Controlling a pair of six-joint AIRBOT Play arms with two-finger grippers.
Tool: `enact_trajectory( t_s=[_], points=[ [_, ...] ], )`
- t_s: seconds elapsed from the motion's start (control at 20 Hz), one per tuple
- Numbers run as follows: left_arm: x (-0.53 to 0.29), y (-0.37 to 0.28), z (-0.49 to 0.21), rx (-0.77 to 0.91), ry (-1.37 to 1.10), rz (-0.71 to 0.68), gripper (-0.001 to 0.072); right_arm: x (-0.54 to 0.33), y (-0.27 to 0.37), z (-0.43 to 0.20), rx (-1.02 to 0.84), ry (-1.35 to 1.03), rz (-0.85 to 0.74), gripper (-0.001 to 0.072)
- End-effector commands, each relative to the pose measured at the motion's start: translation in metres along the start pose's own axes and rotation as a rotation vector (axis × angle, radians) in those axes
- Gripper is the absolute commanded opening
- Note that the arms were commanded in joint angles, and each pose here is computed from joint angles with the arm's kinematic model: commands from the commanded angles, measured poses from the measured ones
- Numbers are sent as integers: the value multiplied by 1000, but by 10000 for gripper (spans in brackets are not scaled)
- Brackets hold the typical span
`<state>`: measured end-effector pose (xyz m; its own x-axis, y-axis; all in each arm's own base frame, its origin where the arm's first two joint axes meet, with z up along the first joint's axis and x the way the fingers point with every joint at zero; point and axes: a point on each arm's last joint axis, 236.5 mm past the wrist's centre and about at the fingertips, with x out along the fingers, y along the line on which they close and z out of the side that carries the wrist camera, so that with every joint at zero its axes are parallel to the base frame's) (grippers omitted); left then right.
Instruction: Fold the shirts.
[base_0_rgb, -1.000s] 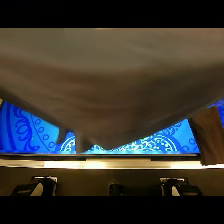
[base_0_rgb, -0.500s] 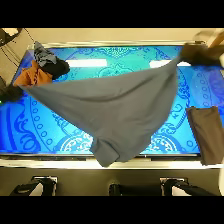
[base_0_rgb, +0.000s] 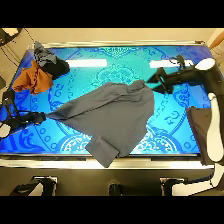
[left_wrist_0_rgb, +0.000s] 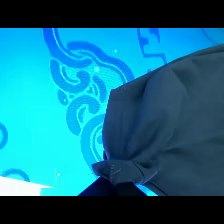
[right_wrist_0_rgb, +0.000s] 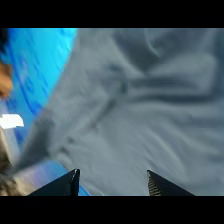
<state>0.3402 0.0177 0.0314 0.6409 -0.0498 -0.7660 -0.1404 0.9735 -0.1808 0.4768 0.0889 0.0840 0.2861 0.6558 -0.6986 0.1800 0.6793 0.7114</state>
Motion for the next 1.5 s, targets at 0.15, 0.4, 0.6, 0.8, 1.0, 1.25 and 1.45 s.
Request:
enact_trajectory(
  t_s=[0.15,0.4,0.6,0.8,1.0,1.25,1.45],
  points=[
    [3,1,-6,37,14,2,30,-47,-130,-153,89,353,-427,518],
    [3,1,-6,36,14,2,30,57,-123,-280,394,323,12,538],
    [3,1,-6,36,14,2,30,93,-125,-332,374,355,3,537],
    [3,1,-6,36,14,2,30,129,-92,-323,342,237,42,534],
    [3,1,-6,37,13,2,30,144,-89,-294,365,77,34,447],
    [2,1,-3,39,6,1,30,139,-65,-285,160,92,70,52],
    [-54,-16,77,138,-206,-10,29,65,10,-205,-500,-79,-70,52]
  ],
)
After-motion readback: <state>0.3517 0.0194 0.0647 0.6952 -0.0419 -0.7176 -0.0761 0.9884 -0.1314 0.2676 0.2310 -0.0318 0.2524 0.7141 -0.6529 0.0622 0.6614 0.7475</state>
